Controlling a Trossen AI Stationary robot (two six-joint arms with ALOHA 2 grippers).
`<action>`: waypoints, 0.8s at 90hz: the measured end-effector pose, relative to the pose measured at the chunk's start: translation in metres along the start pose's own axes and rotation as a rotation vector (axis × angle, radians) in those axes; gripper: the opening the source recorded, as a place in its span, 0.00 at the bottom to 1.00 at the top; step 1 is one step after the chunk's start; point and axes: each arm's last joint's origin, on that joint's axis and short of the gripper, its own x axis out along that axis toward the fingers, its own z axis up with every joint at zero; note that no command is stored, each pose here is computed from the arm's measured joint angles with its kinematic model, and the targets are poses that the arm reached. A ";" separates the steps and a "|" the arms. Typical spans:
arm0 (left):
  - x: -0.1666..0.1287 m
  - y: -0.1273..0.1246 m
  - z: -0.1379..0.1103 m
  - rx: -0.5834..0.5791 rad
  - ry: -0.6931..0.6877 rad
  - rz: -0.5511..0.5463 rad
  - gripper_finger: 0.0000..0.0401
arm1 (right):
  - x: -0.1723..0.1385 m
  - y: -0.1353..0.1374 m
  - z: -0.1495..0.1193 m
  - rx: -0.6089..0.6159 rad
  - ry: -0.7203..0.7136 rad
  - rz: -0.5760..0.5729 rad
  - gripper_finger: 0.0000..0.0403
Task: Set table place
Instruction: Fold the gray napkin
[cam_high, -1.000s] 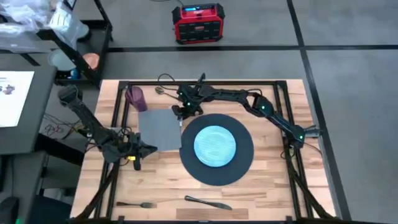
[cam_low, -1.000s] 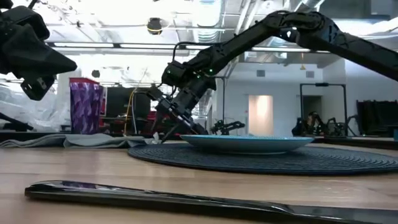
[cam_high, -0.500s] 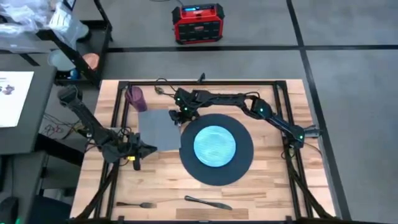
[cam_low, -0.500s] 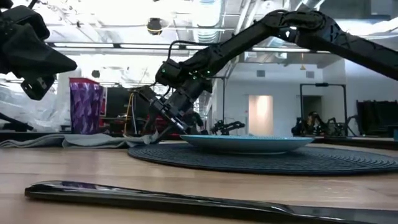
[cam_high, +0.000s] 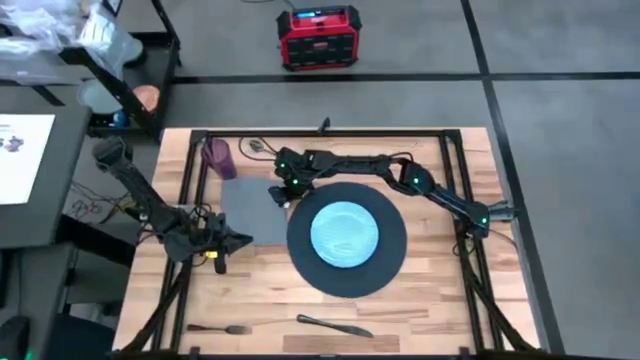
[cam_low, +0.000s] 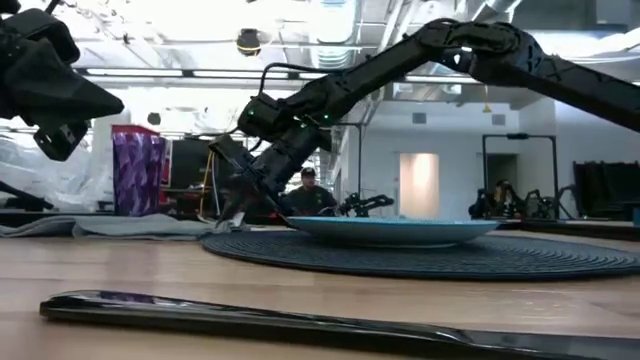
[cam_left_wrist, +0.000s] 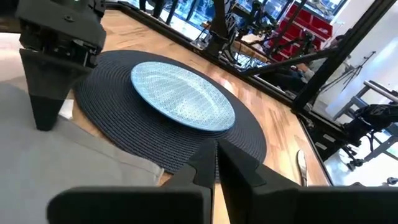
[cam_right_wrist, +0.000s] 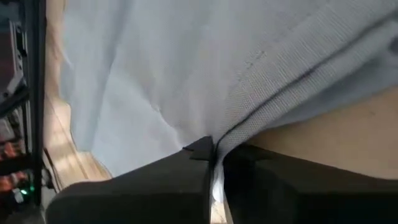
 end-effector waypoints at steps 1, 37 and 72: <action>0.000 0.000 0.000 0.000 0.000 0.000 0.00 | -0.002 0.002 0.000 -0.003 0.004 -0.003 0.01; 0.000 0.000 0.000 0.002 0.001 0.001 0.00 | -0.072 0.034 -0.015 -0.041 0.030 -0.215 0.00; 0.000 0.000 0.000 -0.002 -0.001 0.000 0.00 | -0.065 0.051 -0.002 -0.092 -0.099 -0.041 0.00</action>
